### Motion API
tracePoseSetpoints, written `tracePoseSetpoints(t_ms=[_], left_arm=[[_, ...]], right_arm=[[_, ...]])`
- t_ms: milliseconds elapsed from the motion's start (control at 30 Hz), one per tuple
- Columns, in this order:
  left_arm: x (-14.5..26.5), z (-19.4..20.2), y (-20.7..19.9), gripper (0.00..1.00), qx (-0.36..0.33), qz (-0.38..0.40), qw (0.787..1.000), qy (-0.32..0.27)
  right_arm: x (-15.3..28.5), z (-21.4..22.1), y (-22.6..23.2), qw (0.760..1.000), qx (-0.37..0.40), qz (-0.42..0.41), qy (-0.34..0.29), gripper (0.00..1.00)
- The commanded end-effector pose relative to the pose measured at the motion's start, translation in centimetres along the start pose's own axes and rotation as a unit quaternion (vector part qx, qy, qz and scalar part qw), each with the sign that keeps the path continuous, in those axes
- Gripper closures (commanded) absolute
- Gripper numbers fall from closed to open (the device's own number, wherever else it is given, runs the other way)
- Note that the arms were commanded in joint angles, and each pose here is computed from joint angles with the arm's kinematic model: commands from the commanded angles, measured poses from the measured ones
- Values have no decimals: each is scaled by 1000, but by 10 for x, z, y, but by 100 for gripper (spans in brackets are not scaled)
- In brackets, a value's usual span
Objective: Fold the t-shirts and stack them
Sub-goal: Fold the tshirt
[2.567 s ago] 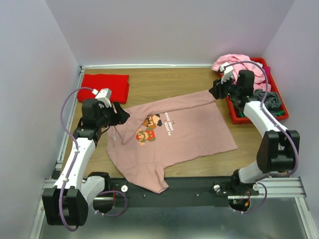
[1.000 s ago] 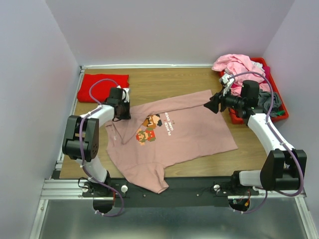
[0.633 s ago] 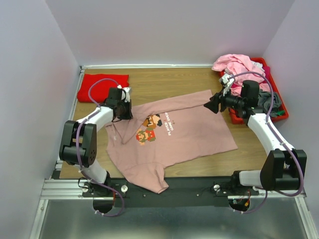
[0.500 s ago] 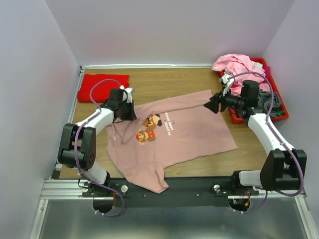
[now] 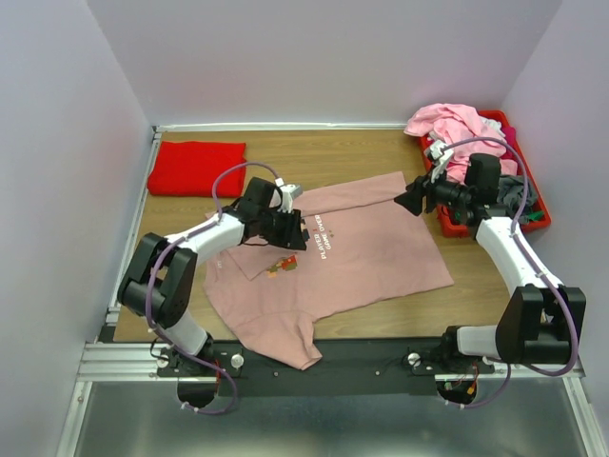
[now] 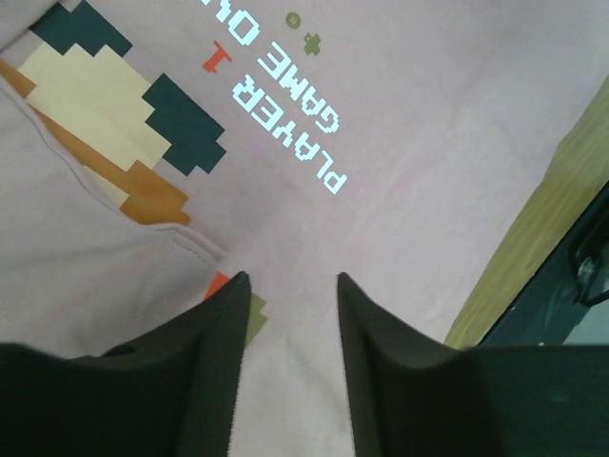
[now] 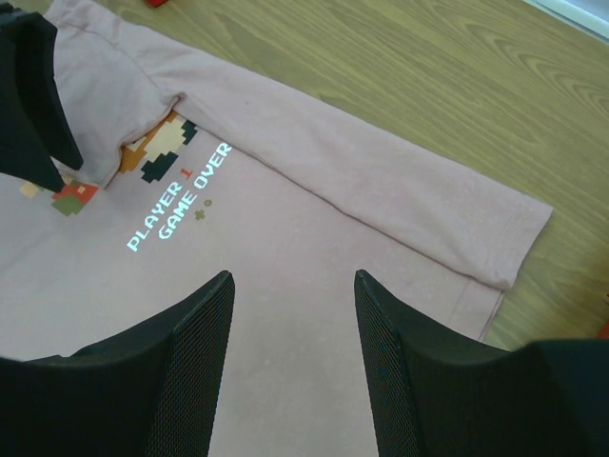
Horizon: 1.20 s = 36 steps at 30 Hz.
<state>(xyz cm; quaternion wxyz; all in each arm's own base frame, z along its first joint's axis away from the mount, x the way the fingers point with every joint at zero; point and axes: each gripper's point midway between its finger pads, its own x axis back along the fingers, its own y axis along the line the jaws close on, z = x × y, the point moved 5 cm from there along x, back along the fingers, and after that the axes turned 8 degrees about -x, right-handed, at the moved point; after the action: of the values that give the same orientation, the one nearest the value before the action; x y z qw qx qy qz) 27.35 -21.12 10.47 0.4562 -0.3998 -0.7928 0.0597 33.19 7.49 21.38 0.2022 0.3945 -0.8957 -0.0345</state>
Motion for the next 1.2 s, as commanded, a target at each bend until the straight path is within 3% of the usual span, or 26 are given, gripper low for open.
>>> tracePoseSetpoints(t_ms=[0, 167, 200, 267, 367, 433, 533, 600, 633, 667, 800, 867, 933, 1100, 1167], left_arm=[[26, -32, -6, 47, -12, -42, 998, -49], [63, -48, 4, 42, -32, -159, 983, -81], [79, -54, 0, 39, -40, -176, 977, -110], [100, -64, 2, 32, -40, -223, 961, -161], [140, -64, 5, 13, -8, -272, 928, -254], [162, -51, 8, 2, 31, -280, 909, -306], [184, -35, 18, 2, 94, -262, 890, -362], [184, -23, 25, 2, 124, -242, 889, -368], [184, -18, 22, 2, 143, -225, 892, -365], [182, -15, 24, 2, 163, -227, 891, -358], [179, -5, 39, 10, 248, -275, 872, -319], [183, 0, 44, 19, 282, -308, 860, -294], [183, 6, 56, 19, 305, -351, 842, -274], [172, 20, 82, 19, 299, -405, 828, -247], [175, 5, 94, 19, 276, -418, 825, -261]], right_arm=[[3, 8, 4, 1000, -6, -11, 7, 39], [3, 12, 7, 1000, -4, -26, 14, 39], [3, 13, 8, 999, -2, -32, 17, 37], [2, 16, 12, 998, 6, -55, 19, 26], [4, 23, 23, 995, 20, -97, 24, 2], [6, 28, 29, 992, 39, -117, 22, 0], [10, 44, 45, 983, 72, -168, 11, 0], [17, 62, 64, 973, 67, -221, 25, 0], [14, 67, 70, 960, 129, -246, 20, 0], [16, 76, 80, 955, 124, -266, 41, 0], [-8, 103, 116, 917, 196, -329, 114, 0], [-26, 117, 140, 892, 235, -358, 147, 0], [-38, 128, 159, 876, 243, -381, 172, 0], [-51, 125, 156, 878, 253, -352, 203, 0], [-50, 120, 151, 883, 268, -326, 204, 0]])
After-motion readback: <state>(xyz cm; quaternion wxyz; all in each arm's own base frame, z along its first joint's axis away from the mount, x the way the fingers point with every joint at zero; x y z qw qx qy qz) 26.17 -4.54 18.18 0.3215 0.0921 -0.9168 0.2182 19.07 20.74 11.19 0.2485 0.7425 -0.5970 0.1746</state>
